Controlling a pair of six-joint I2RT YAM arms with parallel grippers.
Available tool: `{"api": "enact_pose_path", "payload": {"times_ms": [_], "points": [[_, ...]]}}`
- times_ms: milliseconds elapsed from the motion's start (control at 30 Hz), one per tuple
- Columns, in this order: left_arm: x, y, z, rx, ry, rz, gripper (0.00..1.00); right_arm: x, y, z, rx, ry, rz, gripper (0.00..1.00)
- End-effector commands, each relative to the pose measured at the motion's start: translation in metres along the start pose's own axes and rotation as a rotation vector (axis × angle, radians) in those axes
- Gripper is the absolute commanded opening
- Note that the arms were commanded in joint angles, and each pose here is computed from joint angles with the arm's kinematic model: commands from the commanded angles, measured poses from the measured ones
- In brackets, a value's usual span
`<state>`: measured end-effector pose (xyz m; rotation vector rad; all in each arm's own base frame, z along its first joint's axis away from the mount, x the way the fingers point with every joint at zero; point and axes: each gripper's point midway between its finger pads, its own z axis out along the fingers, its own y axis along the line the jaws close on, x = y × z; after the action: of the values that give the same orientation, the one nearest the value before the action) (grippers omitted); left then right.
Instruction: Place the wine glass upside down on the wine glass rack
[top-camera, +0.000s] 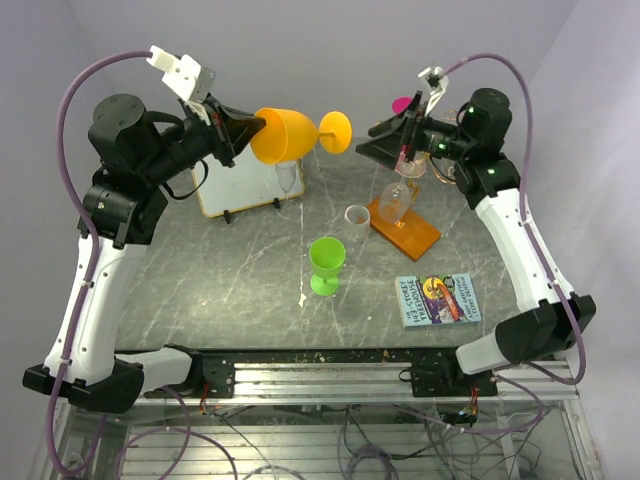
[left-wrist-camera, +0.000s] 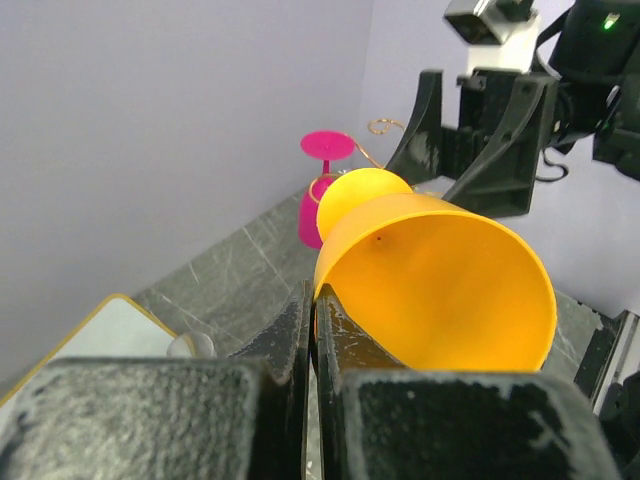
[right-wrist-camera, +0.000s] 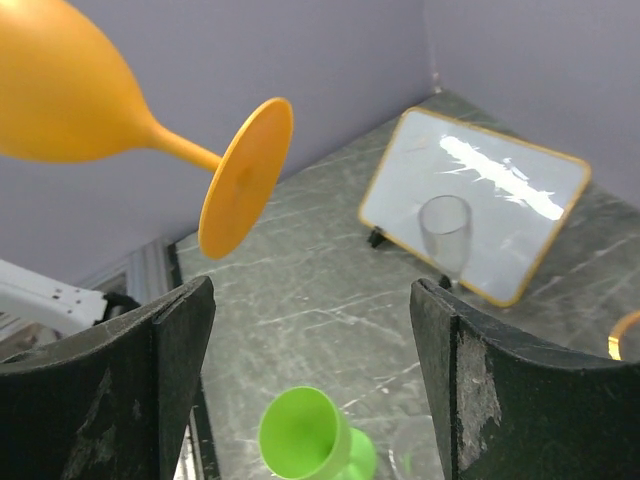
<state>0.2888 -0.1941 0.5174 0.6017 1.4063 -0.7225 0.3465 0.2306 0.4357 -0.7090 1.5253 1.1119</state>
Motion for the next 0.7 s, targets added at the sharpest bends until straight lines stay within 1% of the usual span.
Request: {"api": "enact_pose_path", "payload": {"times_ms": [0,167,367,467,667], "points": [[-0.035,0.001,-0.001,-0.015,-0.119,0.041,0.07,-0.004,0.018,0.017,-0.084,-0.015,0.024,0.78],[-0.032,0.002,-0.002,-0.022,-0.121,0.044,0.07,-0.004,0.031,0.034,-0.128,-0.007,0.016,0.75],[-0.025,0.003,-0.004,-0.026,-0.106,0.060,0.07,-0.012,0.031,0.044,-0.125,-0.024,0.028,0.69],[-0.023,0.004,-0.003,-0.028,-0.102,0.070,0.07,-0.012,0.034,0.047,-0.129,-0.022,0.020,0.65],[-0.019,0.006,-0.002,-0.027,-0.091,0.074,0.07,-0.013,0.028,0.051,-0.098,-0.028,0.026,0.54]]}}
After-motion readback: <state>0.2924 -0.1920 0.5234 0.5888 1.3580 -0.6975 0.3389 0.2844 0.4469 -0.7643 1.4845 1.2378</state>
